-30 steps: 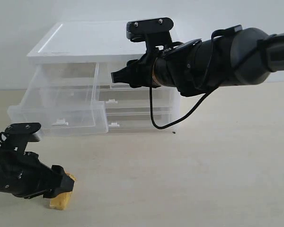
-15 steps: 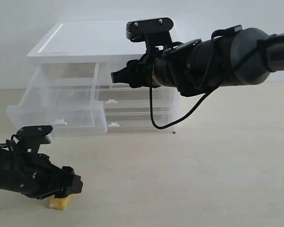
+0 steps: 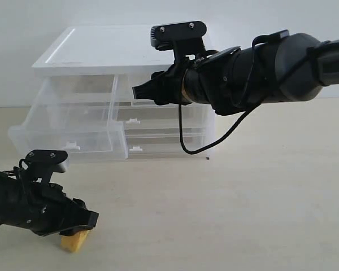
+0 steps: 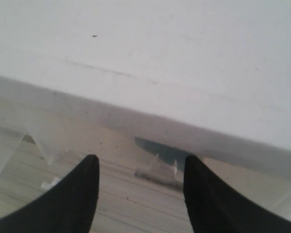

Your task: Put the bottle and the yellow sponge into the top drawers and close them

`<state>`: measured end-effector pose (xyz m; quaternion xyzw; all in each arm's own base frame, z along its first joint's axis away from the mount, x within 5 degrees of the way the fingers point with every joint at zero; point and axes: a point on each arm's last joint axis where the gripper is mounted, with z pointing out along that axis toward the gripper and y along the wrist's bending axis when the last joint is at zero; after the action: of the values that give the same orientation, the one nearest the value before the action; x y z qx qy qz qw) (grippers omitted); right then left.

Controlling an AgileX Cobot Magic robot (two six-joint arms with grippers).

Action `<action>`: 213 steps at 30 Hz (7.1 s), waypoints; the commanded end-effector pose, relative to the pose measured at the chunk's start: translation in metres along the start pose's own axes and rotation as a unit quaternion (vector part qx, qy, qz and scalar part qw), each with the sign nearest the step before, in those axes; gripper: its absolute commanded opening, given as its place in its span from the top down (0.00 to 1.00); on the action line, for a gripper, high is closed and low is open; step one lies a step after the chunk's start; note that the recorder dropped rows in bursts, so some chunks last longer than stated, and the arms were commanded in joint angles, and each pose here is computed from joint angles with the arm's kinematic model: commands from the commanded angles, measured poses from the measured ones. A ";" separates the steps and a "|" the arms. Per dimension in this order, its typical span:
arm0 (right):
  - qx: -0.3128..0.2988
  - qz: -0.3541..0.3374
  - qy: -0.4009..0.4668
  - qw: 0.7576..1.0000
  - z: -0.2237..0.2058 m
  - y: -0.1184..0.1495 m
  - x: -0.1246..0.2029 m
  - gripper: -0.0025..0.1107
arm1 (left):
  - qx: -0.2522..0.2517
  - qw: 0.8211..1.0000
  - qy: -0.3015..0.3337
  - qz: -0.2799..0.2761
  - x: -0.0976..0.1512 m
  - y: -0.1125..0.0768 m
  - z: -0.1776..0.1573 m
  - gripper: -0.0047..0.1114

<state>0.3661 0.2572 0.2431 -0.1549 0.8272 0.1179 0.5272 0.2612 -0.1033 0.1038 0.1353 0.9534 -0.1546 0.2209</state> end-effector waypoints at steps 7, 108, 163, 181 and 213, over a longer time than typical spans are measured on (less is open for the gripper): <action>-0.028 -0.031 0.002 0.999 0.009 0.003 0.000 0.55 | 0.011 1.000 -0.012 0.018 0.018 -0.009 -0.028 0.93; -0.045 -0.053 0.007 0.998 0.009 0.006 0.002 0.55 | -0.055 0.975 -0.215 -0.005 -0.074 -0.015 -0.117 0.37; -0.059 -0.067 0.010 0.996 0.009 0.008 0.003 0.55 | -0.053 0.978 -0.200 0.038 -0.126 -0.014 -0.087 0.42; -0.063 -0.067 0.011 0.996 0.009 0.009 0.003 0.55 | -0.058 0.964 -0.255 0.042 -0.183 -0.013 -0.074 0.42; -0.076 -0.053 0.024 0.995 -0.091 -0.013 0.017 0.88 | 0.023 0.985 -0.165 0.050 -0.080 -0.041 -0.153 0.93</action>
<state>0.3055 0.2220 0.2562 -0.2394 0.8224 0.1380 0.4972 0.2778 -0.1070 0.2805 0.1789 0.8990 -0.1724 0.3608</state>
